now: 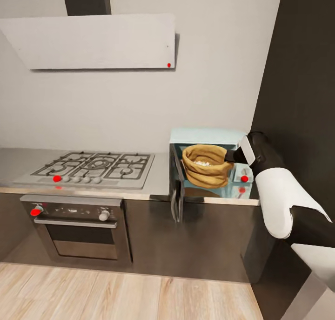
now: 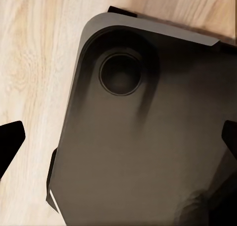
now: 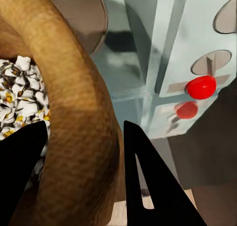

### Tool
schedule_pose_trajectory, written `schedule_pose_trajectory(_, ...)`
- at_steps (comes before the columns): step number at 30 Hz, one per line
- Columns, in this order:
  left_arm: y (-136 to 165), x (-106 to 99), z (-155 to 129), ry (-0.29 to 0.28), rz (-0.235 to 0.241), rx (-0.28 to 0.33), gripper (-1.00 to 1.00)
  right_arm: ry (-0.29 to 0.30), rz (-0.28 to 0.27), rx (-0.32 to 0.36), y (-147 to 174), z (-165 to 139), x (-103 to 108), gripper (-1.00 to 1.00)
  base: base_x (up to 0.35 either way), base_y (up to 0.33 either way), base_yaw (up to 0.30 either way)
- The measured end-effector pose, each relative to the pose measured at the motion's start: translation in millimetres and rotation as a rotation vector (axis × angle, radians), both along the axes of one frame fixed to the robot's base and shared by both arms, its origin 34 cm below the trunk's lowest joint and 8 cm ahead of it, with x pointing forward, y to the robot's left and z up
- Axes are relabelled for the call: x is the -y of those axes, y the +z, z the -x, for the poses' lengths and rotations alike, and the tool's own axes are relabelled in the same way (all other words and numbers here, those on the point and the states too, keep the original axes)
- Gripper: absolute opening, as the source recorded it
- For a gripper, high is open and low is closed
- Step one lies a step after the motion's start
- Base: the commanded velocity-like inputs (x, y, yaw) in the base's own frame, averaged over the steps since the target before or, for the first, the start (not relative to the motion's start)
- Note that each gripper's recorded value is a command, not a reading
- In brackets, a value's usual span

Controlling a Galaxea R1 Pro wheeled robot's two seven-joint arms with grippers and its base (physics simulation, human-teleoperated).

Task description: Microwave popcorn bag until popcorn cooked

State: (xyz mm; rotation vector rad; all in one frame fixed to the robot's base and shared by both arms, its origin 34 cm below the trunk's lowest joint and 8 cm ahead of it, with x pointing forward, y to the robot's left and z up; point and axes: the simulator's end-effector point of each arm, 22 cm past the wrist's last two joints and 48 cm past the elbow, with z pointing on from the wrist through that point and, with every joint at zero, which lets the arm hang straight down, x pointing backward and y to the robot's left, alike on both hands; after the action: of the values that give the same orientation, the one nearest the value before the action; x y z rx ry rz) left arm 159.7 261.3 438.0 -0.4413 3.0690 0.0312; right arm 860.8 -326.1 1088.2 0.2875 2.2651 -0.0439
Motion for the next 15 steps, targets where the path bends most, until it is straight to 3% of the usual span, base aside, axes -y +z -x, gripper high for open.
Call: schedule_pose_trajectory(15, 0, 0, 0, 0.001, -0.001, 0.000, 1.00, 0.004, -0.009, -0.031, -13, 1, -1, -1.00, 0.009, 0.000, 0.000)
